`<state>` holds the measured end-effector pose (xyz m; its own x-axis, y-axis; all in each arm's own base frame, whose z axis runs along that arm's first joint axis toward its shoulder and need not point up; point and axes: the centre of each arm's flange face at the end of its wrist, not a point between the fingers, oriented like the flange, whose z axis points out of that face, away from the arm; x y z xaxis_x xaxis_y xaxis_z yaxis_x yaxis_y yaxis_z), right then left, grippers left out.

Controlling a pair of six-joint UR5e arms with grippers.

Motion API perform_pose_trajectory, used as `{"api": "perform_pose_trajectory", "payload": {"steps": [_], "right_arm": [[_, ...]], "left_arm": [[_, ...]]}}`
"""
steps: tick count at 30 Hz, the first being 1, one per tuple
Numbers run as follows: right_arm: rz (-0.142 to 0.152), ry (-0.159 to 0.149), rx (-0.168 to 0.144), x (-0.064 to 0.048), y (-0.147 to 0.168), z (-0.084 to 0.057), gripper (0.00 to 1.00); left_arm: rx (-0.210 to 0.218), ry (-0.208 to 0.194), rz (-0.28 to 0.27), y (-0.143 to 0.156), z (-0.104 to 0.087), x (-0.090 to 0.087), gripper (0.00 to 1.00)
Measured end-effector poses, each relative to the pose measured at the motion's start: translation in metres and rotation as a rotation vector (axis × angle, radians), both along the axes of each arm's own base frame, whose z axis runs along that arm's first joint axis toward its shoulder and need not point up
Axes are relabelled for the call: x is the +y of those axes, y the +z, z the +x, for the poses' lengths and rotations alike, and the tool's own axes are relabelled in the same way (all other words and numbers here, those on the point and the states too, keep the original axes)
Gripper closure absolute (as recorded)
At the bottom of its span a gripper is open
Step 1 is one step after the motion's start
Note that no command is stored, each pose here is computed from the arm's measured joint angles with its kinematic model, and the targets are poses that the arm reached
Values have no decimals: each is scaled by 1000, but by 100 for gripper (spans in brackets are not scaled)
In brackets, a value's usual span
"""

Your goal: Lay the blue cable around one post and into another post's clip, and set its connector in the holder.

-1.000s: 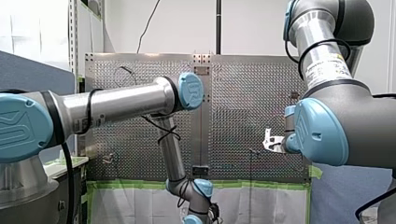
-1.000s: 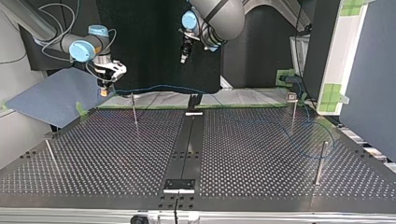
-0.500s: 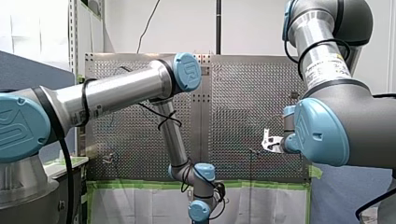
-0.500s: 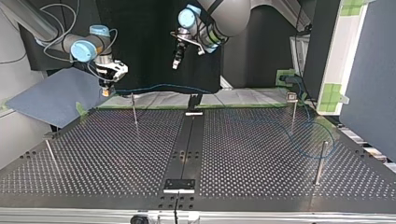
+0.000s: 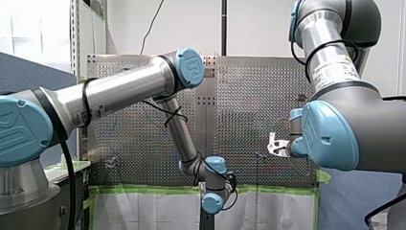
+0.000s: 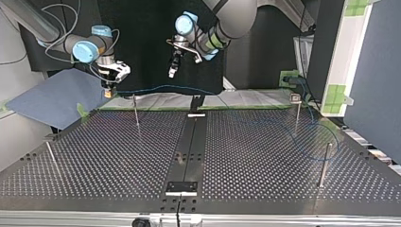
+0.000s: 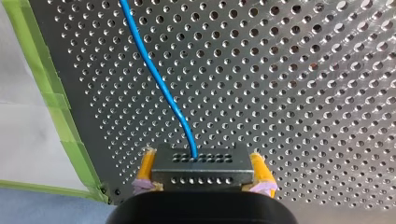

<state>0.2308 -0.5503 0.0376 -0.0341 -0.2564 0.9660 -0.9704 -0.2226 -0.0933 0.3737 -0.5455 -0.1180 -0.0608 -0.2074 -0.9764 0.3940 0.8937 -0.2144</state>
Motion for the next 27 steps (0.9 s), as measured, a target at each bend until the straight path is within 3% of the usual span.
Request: {"api": "perform_pose_trajectory", "payload": {"steps": [7,19,27], "right_arm": [[3,0,1,1,0,0,100],[5,2,1,1,0,1,100],[6,5,1,2,0,3,100]], "left_arm": [[26,1,17,0,14,4,0],[26,3,11,14,40,-14,0],[58,16,24,-5,52,-14,0]]}}
